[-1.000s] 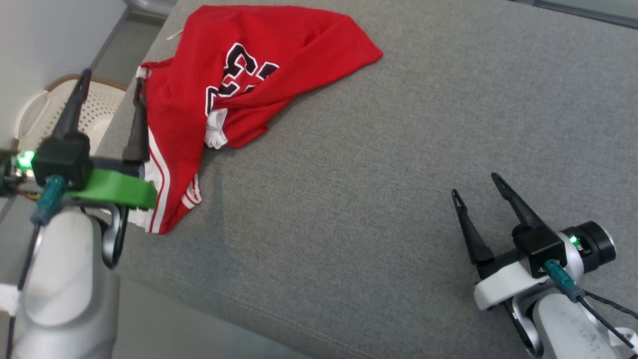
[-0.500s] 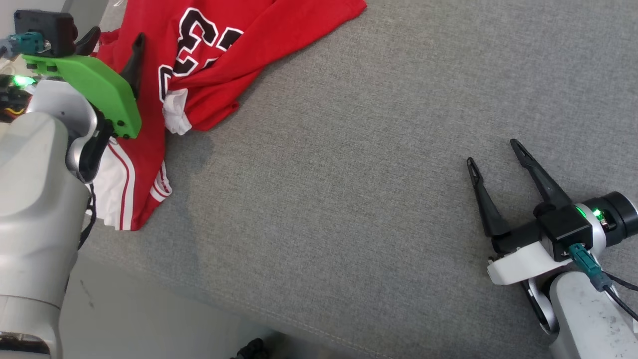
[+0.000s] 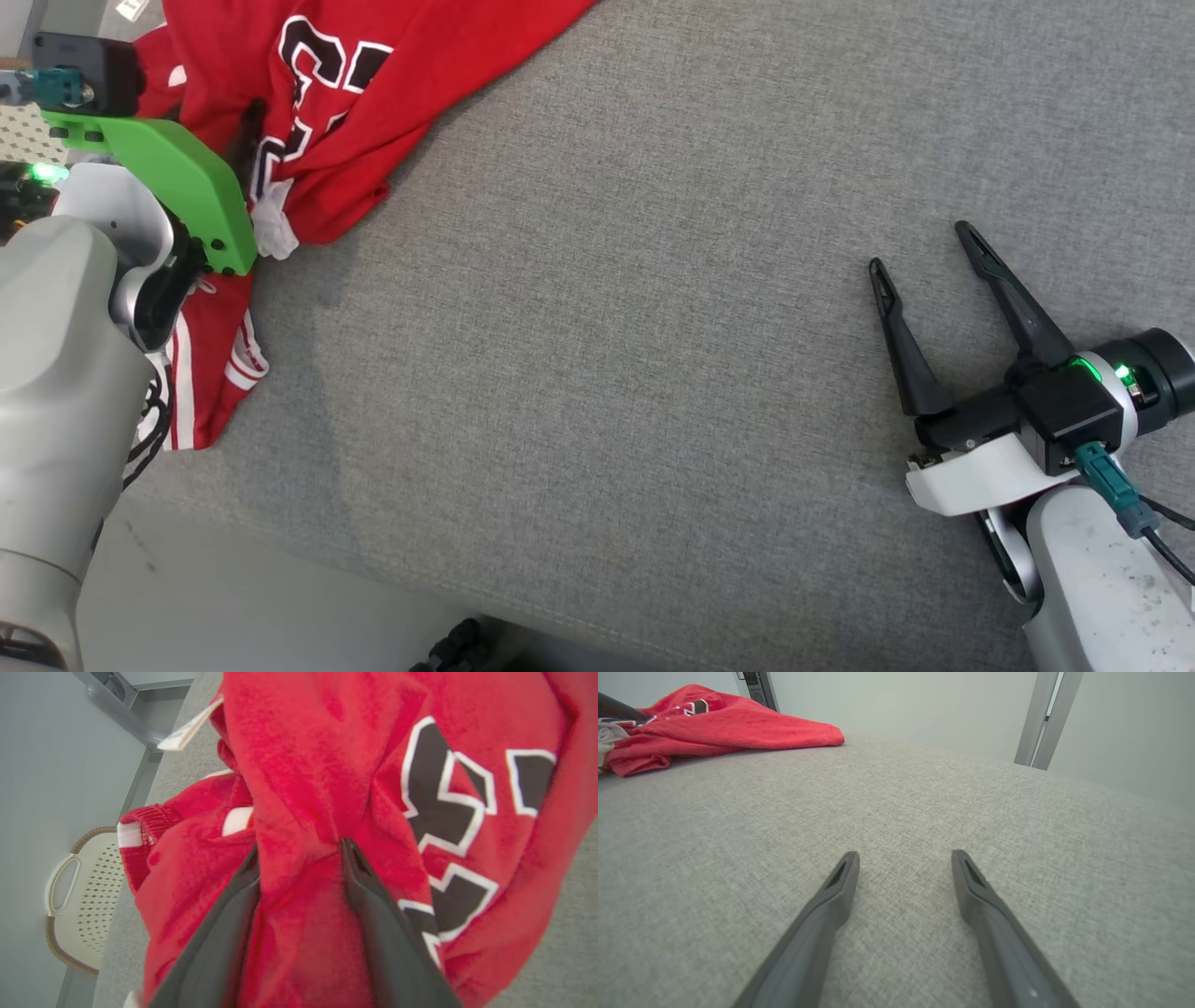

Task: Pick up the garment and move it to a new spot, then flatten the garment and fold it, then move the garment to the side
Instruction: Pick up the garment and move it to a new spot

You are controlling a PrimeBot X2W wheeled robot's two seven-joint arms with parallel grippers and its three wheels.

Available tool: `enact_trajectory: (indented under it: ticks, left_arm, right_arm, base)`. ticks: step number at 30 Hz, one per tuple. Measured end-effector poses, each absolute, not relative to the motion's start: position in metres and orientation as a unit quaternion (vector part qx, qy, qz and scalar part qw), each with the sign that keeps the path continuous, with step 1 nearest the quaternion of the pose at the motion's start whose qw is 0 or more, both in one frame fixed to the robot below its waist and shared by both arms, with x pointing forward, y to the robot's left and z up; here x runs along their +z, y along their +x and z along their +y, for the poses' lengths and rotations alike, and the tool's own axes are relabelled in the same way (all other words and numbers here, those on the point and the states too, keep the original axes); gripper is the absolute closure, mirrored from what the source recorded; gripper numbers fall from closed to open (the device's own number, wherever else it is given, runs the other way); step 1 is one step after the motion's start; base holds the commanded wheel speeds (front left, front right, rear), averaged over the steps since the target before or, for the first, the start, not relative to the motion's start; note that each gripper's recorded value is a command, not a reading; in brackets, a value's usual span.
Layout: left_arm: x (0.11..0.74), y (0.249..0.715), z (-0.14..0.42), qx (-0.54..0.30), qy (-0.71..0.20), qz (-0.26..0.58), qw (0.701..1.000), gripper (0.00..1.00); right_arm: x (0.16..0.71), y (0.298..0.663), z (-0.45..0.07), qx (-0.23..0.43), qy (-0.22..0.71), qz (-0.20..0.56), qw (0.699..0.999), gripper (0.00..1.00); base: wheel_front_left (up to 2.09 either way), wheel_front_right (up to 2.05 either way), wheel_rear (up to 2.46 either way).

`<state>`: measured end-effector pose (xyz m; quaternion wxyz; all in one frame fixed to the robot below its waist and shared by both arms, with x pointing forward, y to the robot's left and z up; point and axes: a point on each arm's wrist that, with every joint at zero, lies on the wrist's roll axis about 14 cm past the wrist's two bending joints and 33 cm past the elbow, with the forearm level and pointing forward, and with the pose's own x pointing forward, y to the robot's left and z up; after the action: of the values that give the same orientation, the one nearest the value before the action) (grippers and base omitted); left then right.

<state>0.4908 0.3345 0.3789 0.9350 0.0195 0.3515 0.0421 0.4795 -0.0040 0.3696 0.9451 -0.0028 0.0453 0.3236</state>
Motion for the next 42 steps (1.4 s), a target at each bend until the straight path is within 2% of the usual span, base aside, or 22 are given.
enact_trajectory:
  ticks: [5, 12, 19, 25, 35, 42]
  left_arm:
    - [0.398, 0.497, 0.332, 0.017, 0.054, 0.305, 0.951, 1.0]
    - [0.46, 0.513, 0.336, -0.013, 0.107, 0.211, 0.972, 1.0]
    - [0.557, 0.523, 0.337, -0.036, 0.173, 0.097, 0.98, 1.0]
    - [0.635, 0.524, 0.32, -0.051, 0.22, 0.021, 0.974, 1.0]
    - [0.709, 0.532, 0.23, -0.141, 0.234, -0.062, 0.96, 1.0]
    - [0.74, 0.532, 0.136, -0.24, 0.201, -0.12, 0.942, 1.0]
  right_arm:
    - [0.375, 0.48, -0.005, 0.32, -0.005, 0.042, 0.946, 0.0]
    - [0.389, 0.474, -0.003, 0.315, -0.001, 0.042, 0.948, 0.0]
    - [0.419, 0.46, 0.002, 0.305, 0.014, 0.027, 0.952, 0.0]
    - [0.454, 0.455, -0.011, 0.274, 0.024, -0.002, 0.961, 0.0]
    - [0.49, 0.44, -0.072, 0.189, 0.012, -0.034, 0.981, 0.0]
    - [0.512, 0.424, -0.125, 0.117, 0.019, -0.056, 0.991, 0.0]
  base:
    - [0.0, 0.0, 0.0]
    - [0.0, 0.0, 0.0]
    - [0.0, 0.0, 0.0]
    - [0.0, 0.0, 0.0]
    - [0.0, 0.0, 0.0]
    - [0.0, 0.0, 0.0]
